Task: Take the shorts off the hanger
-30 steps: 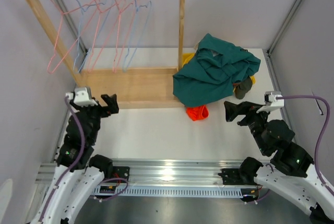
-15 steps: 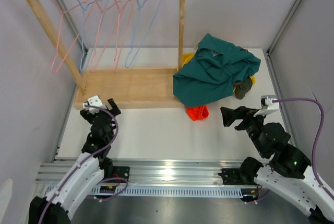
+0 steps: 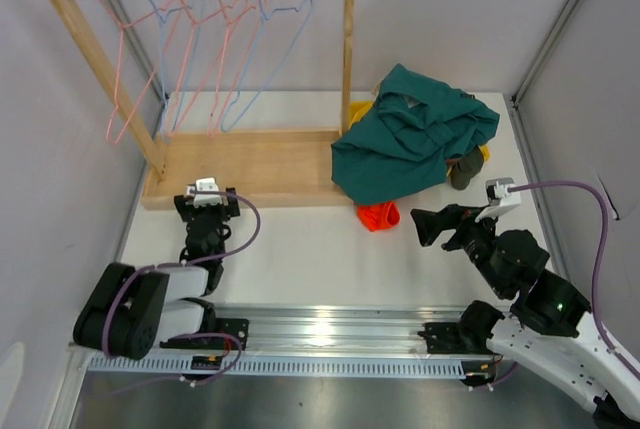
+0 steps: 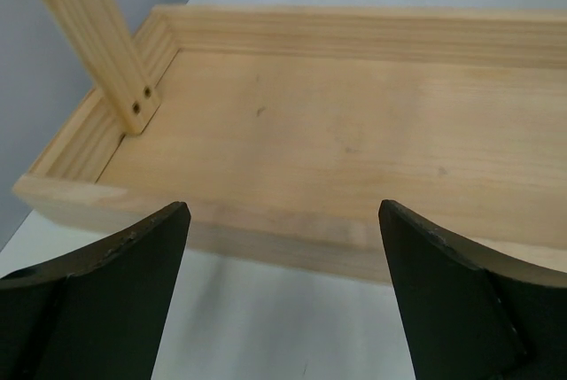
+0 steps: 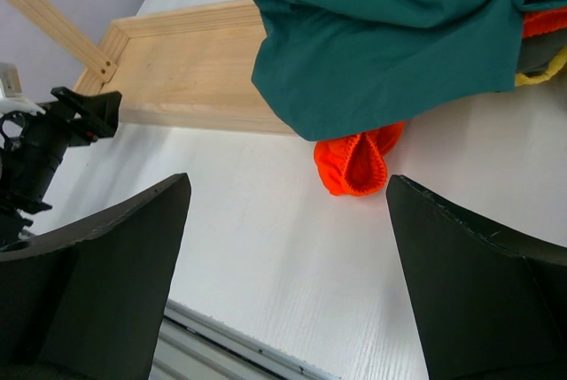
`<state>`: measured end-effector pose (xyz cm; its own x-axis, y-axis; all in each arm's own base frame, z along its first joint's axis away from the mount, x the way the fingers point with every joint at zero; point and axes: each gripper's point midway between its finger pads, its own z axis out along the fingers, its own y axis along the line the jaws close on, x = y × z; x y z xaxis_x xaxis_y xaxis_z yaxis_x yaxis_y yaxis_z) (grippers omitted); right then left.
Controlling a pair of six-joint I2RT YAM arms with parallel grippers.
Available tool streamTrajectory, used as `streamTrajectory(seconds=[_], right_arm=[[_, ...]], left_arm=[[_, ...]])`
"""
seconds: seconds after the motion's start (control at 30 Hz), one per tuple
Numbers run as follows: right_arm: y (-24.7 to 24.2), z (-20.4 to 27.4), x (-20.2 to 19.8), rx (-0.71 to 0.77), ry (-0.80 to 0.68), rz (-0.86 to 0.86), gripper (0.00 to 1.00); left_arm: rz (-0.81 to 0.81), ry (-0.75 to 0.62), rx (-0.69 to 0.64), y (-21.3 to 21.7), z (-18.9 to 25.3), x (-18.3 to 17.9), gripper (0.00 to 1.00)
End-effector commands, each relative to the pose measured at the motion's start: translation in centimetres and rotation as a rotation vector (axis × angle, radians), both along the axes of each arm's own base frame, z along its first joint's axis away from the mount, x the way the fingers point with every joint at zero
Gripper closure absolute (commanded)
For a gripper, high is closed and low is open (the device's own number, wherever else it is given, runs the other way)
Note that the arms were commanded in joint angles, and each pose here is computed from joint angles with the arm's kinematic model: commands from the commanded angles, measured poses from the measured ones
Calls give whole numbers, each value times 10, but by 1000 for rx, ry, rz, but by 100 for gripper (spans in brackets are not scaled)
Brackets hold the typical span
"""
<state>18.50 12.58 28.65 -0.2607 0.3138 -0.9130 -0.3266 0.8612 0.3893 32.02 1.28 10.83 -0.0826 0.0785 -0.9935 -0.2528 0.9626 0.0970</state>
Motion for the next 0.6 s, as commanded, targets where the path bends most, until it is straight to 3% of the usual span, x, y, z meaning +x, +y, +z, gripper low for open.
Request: streamTrajectory(seconds=[0.0, 0.1, 0.13, 0.2, 0.57], right_arm=[[12, 28, 0, 38, -50, 51, 1], [19, 27, 5, 22, -53, 60, 1], [21, 27, 7, 18, -55, 61, 1], [25, 28, 11, 3, -54, 57, 1], [12, 61, 41, -93, -148, -93, 1]], left_arm=[[-143, -176, -3, -13, 26, 16, 6], [-147, -80, -12, -14, 18, 30, 2], [-139, -142, -10, -12, 32, 34, 1], [-102, -93, -31, -7, 22, 32, 1], [-102, -125, -30, -6, 27, 31, 1]])
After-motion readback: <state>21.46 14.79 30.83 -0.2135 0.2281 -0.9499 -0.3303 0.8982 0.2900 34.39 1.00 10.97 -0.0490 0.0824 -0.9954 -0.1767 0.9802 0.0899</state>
